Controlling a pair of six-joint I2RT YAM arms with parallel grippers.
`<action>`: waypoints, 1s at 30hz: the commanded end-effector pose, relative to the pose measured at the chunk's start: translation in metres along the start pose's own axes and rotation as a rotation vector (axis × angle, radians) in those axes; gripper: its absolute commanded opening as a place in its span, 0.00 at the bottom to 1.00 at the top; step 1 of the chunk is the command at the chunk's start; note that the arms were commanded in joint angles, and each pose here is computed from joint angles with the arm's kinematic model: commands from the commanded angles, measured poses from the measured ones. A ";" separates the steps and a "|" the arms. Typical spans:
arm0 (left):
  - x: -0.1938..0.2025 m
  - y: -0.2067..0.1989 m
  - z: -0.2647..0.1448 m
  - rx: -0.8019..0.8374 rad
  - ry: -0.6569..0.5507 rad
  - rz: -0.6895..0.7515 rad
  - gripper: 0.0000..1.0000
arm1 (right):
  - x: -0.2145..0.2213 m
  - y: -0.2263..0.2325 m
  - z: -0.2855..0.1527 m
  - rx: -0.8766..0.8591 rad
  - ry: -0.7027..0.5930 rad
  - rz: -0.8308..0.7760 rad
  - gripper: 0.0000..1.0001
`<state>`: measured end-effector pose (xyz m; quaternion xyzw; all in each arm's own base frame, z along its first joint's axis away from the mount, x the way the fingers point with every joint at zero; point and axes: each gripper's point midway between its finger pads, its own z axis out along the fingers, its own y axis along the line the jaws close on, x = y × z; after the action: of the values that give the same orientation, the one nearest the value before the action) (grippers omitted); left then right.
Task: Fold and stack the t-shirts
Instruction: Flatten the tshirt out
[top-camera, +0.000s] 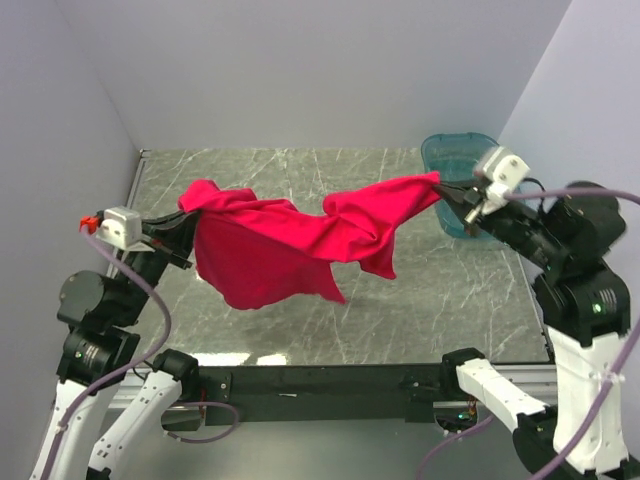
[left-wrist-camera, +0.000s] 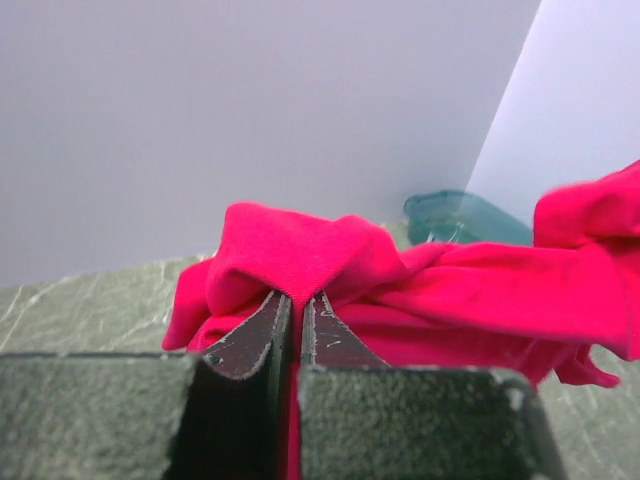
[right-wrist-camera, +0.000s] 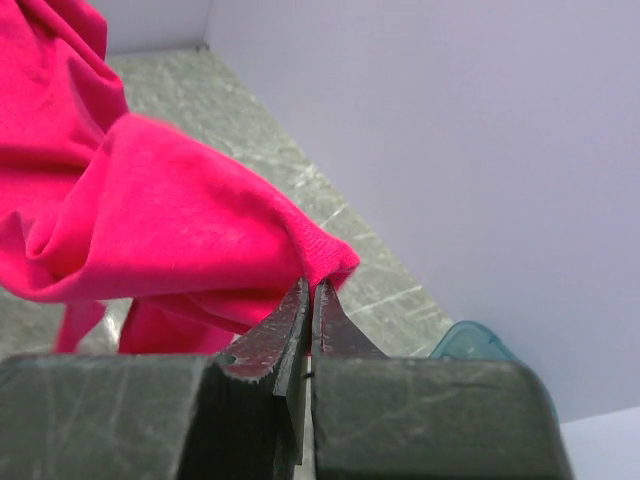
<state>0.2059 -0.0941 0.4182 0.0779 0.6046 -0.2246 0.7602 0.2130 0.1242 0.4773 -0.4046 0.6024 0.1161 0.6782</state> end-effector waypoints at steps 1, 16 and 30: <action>-0.046 -0.015 -0.010 0.048 -0.104 -0.033 0.01 | -0.038 0.005 -0.030 0.033 -0.107 -0.023 0.00; 0.141 0.043 0.024 -0.261 0.397 -0.232 0.58 | 0.184 -0.020 0.030 0.224 0.382 0.202 0.49; 0.219 0.040 -0.008 -0.380 0.611 -0.465 0.99 | 0.257 0.149 0.016 -0.605 0.415 0.321 0.78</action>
<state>0.2598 -0.0953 0.2506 -0.1000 0.7969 -0.2124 0.5567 0.2240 0.1223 0.2001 -0.4396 0.7628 0.2241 0.4180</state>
